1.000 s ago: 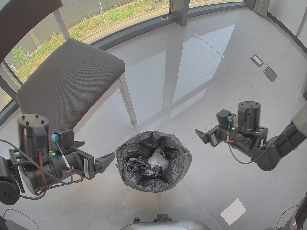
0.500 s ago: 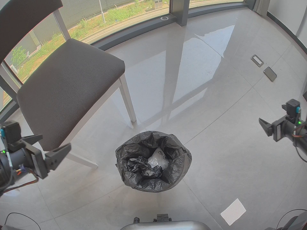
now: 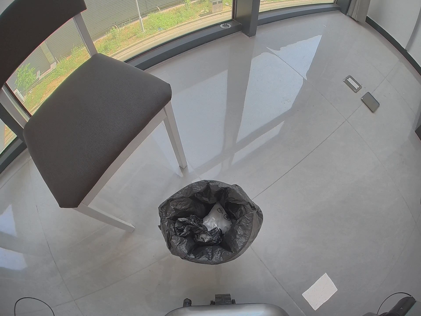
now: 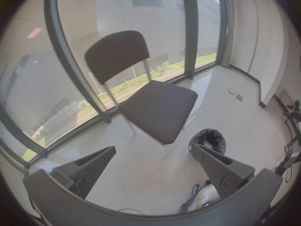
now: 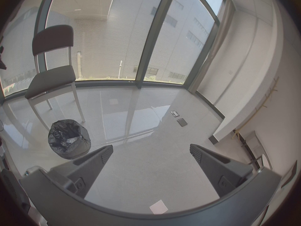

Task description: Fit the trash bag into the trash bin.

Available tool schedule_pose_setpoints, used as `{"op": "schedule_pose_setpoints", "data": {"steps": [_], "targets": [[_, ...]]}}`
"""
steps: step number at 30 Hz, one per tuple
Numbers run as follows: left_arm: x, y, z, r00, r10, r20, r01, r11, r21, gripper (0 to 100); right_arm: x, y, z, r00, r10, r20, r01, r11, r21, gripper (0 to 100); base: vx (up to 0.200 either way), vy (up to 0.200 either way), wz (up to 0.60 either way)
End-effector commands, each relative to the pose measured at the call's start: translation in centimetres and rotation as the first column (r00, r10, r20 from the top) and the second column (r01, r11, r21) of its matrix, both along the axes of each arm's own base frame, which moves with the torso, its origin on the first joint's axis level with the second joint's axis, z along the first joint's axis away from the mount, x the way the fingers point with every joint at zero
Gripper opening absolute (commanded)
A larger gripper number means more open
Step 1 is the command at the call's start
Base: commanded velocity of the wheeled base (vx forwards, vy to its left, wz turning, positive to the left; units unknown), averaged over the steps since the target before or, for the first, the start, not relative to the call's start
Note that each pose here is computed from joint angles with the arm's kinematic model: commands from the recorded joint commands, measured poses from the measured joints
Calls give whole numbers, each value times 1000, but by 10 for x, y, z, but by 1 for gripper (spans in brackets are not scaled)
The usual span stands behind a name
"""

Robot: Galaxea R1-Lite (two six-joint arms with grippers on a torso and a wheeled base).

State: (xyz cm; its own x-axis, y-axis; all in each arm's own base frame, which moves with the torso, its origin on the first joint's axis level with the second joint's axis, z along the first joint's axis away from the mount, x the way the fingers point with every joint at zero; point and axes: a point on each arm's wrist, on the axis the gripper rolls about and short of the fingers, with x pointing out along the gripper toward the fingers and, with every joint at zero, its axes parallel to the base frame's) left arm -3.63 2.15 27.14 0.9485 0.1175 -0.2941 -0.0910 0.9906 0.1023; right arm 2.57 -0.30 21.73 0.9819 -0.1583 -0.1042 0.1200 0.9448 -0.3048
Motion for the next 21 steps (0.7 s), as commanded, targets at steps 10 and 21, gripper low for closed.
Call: {"op": "schedule_pose_setpoints", "data": {"steps": [10,21], "targets": [[-197,-18,-64,898,383,214,-381,923,-53,100,-109,-6,-36,956,-281,89,273,958,91,100,0,0,0],[-199,-21,-76,920,337,199,-326,941,-86,100,-64,-2,-109,977,-113,180,77,978,192,100,0,0,0]]}}
